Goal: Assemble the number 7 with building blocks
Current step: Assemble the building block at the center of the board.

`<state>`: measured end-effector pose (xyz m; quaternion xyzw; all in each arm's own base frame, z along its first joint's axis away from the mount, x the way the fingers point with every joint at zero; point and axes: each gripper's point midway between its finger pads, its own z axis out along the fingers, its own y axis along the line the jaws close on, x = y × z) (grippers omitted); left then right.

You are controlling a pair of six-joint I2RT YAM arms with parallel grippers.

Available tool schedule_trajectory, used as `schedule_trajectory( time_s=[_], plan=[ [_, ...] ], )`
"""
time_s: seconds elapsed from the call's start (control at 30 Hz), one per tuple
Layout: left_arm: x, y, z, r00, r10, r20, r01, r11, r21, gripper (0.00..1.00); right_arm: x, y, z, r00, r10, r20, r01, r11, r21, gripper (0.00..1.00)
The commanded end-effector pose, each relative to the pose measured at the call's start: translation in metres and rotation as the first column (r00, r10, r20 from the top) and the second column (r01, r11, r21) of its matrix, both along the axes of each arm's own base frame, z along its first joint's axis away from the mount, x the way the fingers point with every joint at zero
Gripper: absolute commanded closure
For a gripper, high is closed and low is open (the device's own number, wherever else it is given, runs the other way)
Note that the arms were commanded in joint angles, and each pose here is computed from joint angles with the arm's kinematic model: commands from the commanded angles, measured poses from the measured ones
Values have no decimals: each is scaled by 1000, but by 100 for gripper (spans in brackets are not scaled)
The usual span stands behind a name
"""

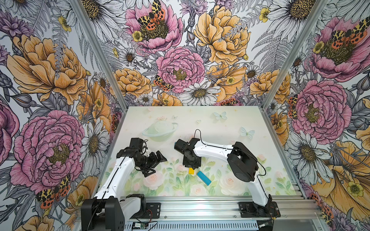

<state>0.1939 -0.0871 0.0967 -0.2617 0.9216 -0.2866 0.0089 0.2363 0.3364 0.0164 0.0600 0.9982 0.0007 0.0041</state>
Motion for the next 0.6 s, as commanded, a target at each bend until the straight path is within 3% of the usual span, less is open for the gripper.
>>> schedule_trajectory(
  time_s=[0.0, 0.07, 0.17, 0.37, 0.57],
  plan=[
    [1, -1, 6, 1000, 6, 22, -6, 1000, -24, 1, 10, -5, -32, 1000, -14, 2, 14, 999, -37, 39],
    [1, -1, 6, 1000, 6, 22, -5, 1000, -24, 1, 10, -5, -30, 1000, -12, 6, 12, 999, -33, 24],
    [0, -1, 5, 1000, 9, 19, -8, 1000, -24, 1, 12, -2, -20, 1000, -3, 31, 4, 1000, -21, 17],
    [-2, -1, 5, 1000, 13, 17, -13, 1000, -23, 1, 20, 9, 31, 987, 24, 156, -31, 999, 42, 15],
    [-2, 0, 7, 999, 21, 31, -20, 1000, -19, 1, 12, 3, 107, 930, 106, 352, -135, 989, 58, 17]
  ],
)
